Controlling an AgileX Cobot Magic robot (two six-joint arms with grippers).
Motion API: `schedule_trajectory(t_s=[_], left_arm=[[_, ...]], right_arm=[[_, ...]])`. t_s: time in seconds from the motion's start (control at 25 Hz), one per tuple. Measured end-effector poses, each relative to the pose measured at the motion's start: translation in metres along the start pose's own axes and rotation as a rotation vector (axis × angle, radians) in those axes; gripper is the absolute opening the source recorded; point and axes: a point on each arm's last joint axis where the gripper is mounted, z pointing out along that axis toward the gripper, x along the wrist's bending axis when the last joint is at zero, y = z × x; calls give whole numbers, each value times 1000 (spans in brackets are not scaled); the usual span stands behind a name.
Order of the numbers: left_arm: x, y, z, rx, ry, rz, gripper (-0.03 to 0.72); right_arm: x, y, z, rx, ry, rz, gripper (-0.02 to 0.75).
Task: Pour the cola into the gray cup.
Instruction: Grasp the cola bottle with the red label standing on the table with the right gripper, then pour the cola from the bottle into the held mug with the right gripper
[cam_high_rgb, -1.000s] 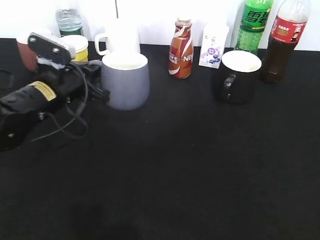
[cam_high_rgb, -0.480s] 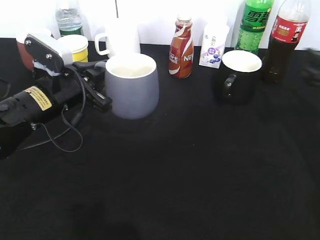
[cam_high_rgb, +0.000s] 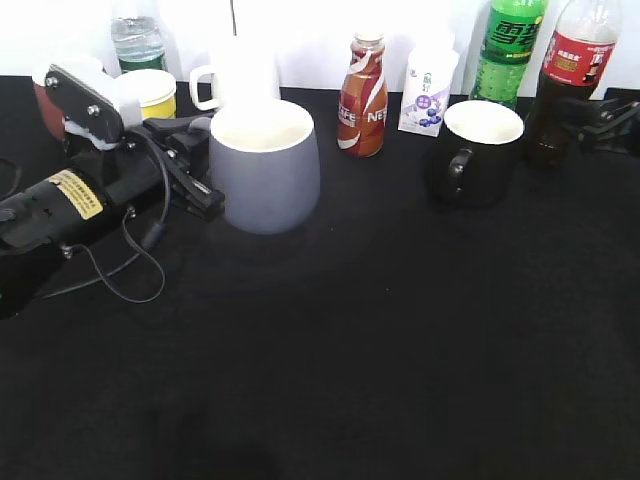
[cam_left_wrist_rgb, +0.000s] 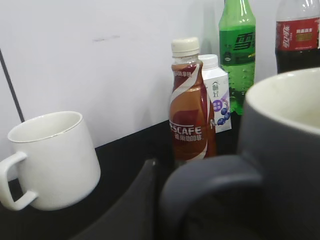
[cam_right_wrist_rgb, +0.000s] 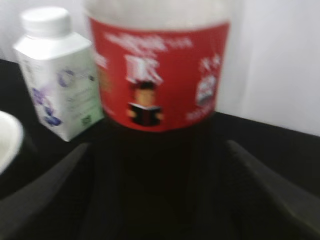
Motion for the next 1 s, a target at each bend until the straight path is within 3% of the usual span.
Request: schedule_trajectory(t_s=[0.12, 0.24, 0.4, 0.64, 0.8, 0.88, 1.0], left_arm=[[0, 0, 0, 0, -3, 1, 51], [-1, 0, 0, 0, -6, 3, 51], [-1, 0, 0, 0, -6, 3, 51], [-1, 0, 0, 0, -12, 5, 51], [-1, 0, 0, 0, -14, 6, 51], [-1, 0, 0, 0, -15, 6, 51], [-2, 0, 0, 0, -26, 11, 51]], right_arm=[[-7, -11, 17, -26, 27, 9, 599], [3, -23, 35, -23, 61, 16, 624], [4, -25, 56, -75, 27, 20, 625], [2, -35, 68, -102, 49, -3, 437], [6, -36, 64, -126, 73, -24, 417], [14, -23, 49, -133, 72, -59, 411], [28, 35, 18, -245, 76, -140, 407]])
